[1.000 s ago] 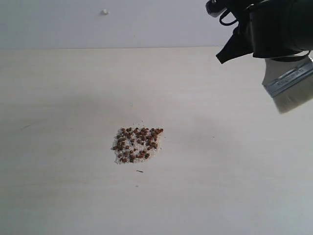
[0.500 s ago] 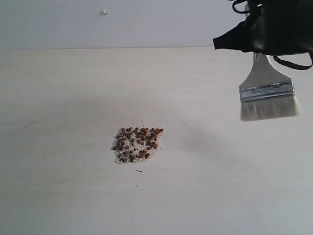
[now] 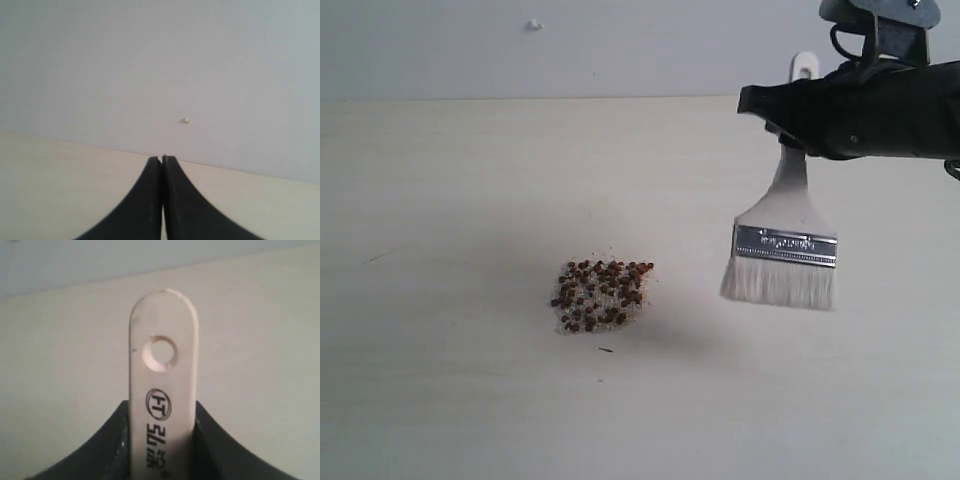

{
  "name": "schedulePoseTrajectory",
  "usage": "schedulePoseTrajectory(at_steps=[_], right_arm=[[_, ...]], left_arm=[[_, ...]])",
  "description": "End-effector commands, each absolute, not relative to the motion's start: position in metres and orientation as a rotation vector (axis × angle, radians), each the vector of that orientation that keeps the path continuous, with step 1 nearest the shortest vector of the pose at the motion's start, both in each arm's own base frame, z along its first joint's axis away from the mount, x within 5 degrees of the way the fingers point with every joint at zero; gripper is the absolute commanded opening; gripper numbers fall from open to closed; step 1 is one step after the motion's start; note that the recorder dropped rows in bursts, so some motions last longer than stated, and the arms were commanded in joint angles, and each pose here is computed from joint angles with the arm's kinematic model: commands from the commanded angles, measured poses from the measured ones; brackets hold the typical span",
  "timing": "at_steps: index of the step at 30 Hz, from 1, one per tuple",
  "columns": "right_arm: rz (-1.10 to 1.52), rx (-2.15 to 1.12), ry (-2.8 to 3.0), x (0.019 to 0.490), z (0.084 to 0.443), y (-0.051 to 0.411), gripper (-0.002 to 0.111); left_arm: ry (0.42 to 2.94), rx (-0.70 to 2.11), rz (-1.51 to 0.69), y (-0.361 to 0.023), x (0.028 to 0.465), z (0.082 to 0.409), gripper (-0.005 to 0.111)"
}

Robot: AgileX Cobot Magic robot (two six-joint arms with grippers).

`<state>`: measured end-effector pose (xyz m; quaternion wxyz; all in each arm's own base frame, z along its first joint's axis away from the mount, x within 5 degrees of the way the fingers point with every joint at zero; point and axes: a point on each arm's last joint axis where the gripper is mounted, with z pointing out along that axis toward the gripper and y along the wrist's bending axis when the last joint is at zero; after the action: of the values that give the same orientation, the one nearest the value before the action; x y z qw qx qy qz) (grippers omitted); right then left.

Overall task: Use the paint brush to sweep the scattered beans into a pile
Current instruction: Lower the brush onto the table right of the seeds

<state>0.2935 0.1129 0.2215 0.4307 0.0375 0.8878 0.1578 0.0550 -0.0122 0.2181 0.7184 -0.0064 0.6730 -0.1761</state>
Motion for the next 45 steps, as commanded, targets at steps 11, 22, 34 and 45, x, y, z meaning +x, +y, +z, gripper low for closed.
schedulePoseTrajectory(at_steps=[11,22,34,45], right_arm=[[0.601,0.045,2.539,0.295,0.165,0.118,0.0],[0.591,0.095,2.616,0.328,0.128,0.129,0.0],[0.594,0.124,2.646,0.342,0.11,0.134,0.029],[0.551,0.054,2.529,0.344,0.143,0.131,0.06]], left_arm=[[1.492,-0.013,-0.391,-0.012,0.055,0.217,0.0],[1.492,-0.013,-0.391,-0.012,0.055,0.217,0.0],[1.492,-0.013,-0.391,-0.012,0.055,0.217,0.0],[1.492,-0.013,-0.391,-0.012,0.055,0.217,0.0]])
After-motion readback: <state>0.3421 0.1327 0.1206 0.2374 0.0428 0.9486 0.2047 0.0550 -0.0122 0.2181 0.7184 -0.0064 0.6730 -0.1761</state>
